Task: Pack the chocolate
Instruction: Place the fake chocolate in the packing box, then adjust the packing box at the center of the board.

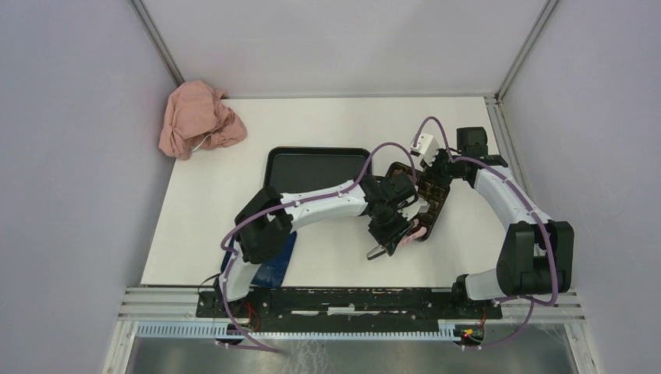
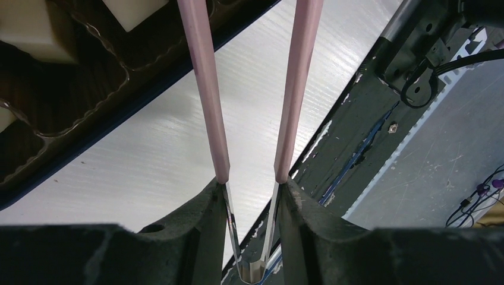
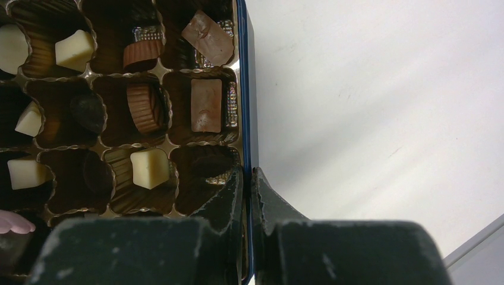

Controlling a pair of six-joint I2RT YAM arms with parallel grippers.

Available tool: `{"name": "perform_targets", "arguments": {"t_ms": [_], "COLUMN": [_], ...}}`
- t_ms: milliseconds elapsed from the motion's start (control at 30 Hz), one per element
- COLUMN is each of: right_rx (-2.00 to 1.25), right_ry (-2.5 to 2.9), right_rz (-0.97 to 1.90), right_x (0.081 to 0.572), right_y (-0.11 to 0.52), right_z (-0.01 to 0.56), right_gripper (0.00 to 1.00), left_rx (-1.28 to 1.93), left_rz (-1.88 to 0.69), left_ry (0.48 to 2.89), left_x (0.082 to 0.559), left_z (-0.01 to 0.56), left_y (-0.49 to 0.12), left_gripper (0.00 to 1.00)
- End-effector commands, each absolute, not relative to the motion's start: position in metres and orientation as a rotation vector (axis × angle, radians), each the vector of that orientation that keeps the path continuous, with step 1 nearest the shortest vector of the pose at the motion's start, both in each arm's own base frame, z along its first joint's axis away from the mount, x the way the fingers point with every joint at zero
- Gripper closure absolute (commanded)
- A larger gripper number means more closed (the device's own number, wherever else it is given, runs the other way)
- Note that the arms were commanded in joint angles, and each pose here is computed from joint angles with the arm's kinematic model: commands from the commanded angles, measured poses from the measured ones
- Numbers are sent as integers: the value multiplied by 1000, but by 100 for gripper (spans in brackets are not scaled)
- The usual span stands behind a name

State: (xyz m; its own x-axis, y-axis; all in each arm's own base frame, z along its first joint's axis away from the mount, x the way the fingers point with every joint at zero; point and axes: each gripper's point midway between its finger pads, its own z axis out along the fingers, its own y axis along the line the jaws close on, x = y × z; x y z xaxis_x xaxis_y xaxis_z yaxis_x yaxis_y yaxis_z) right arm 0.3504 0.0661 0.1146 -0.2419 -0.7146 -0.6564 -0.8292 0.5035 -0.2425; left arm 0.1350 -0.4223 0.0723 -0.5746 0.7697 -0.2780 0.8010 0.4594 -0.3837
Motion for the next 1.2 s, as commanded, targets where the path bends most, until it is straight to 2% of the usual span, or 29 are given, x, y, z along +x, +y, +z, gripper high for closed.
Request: {"name": "perform_targets", "arguments": {"t_ms": [0, 233, 500, 633, 900, 1167], "right_rx": [-1257, -1260, -1264, -1261, -1274, -1282], "right_ry": [1937, 1937, 1887, 1827, 1677, 1661], "right_rz": [181, 182, 164, 133, 65, 41], "right_x": [364, 363, 362, 361, 354, 353], "right_y": [71, 72, 73, 75, 78, 76], "right_z": [133, 132, 143, 157, 182, 181], "right_gripper": [99, 99, 99, 99, 99, 99], "left_rx": [1376, 1368, 1281, 1194, 1026, 956], "left_rz": [-766, -758, -794, -768, -576, -485], "left_ry": [2598, 2586, 2458, 2449, 2529, 2543], "left_x": [140, 142, 152, 160, 183, 197], "left_z": [85, 88, 130, 146, 137, 138], "left_y": [-434, -435, -434, -410, -343, -315], "left_gripper": [58, 57, 65, 66, 66, 66]}}
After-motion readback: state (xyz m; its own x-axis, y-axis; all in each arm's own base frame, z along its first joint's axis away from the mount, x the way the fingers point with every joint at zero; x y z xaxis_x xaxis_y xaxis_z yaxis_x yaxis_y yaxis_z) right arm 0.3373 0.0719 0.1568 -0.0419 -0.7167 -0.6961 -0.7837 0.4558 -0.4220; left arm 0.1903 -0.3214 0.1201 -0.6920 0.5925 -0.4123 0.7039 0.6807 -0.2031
